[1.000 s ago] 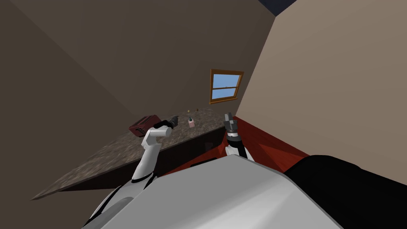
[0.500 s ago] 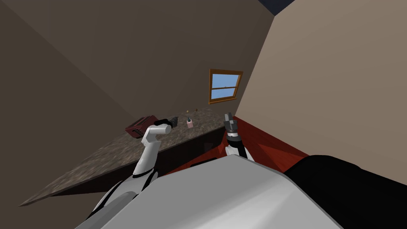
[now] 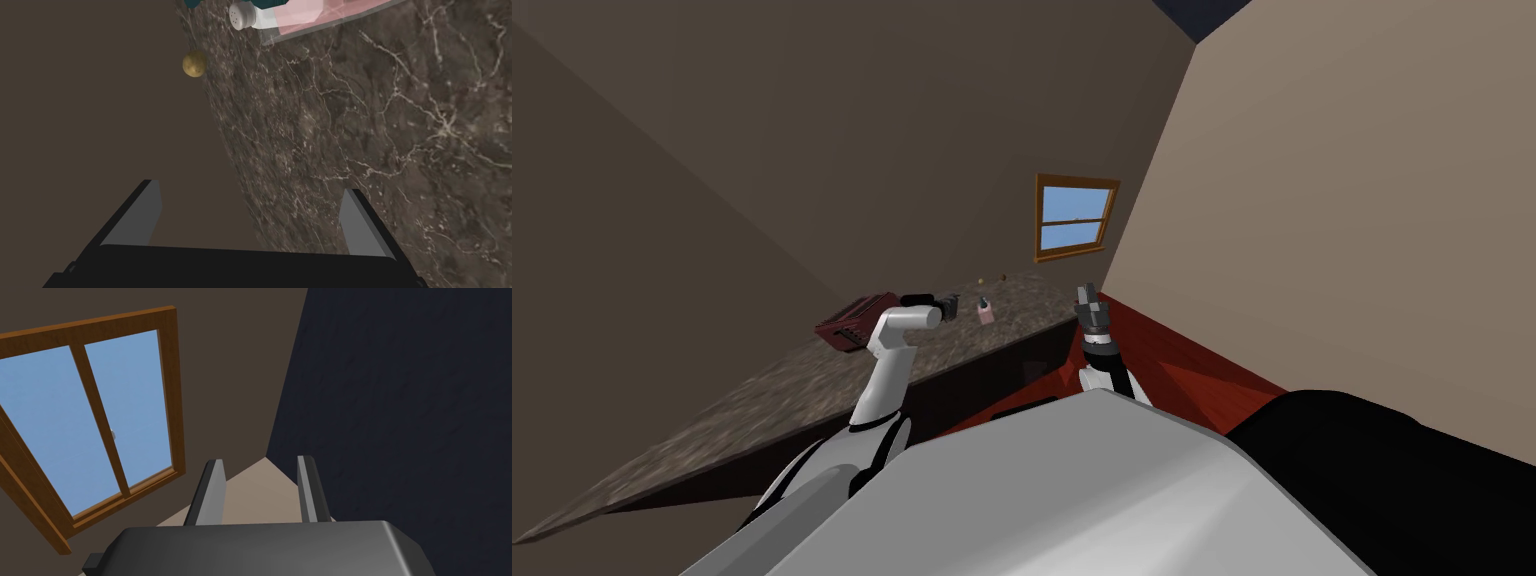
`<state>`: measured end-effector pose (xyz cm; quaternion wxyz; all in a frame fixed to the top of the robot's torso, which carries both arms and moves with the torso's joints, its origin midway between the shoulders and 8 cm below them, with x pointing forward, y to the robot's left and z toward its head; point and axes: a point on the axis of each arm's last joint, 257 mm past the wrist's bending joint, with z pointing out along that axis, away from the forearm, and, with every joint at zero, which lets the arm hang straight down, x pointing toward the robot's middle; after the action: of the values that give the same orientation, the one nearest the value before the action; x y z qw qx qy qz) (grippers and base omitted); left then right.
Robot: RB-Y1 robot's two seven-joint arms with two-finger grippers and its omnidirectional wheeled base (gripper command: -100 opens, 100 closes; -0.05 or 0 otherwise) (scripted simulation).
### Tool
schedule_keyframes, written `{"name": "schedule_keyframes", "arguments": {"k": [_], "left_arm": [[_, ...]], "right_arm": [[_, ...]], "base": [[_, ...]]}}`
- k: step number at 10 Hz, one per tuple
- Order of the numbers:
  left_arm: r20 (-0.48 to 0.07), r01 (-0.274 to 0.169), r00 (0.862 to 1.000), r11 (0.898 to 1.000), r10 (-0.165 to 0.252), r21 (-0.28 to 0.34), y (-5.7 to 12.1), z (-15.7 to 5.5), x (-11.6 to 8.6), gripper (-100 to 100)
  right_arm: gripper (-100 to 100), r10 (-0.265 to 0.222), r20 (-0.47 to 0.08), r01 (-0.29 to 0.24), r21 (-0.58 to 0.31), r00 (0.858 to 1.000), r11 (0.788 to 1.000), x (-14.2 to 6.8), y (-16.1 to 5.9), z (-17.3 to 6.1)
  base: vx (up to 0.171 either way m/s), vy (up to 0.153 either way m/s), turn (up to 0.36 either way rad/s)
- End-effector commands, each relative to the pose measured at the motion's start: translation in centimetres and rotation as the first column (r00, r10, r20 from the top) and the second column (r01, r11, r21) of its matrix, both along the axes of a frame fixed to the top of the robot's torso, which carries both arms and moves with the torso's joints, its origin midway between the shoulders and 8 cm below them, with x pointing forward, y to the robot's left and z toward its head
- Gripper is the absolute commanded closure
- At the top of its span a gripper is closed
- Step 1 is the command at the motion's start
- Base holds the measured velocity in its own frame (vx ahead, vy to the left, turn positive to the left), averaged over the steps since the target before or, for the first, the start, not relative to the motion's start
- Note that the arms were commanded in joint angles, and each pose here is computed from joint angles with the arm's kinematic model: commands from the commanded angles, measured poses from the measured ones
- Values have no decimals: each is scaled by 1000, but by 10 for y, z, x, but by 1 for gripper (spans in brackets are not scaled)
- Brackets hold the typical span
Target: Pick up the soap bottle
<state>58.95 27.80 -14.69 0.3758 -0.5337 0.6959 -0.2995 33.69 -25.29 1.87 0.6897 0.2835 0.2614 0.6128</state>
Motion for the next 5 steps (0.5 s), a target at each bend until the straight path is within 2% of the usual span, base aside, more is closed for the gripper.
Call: {"name": "schedule_keyframes", "arguments": {"k": [1, 5], "left_arm": [[-30, -6, 1000, 1000, 6, 2, 1, -5, -3, -100], [-114, -38, 993, 999, 36, -11, 8, -5, -3, -100]], "right_arm": [[0, 0, 0, 0, 0, 1000, 1000, 0, 0, 0], [0, 0, 0, 0, 0, 1000, 1000, 0, 0, 0]], "base": [[9, -19, 0], [19, -40, -27]]}}
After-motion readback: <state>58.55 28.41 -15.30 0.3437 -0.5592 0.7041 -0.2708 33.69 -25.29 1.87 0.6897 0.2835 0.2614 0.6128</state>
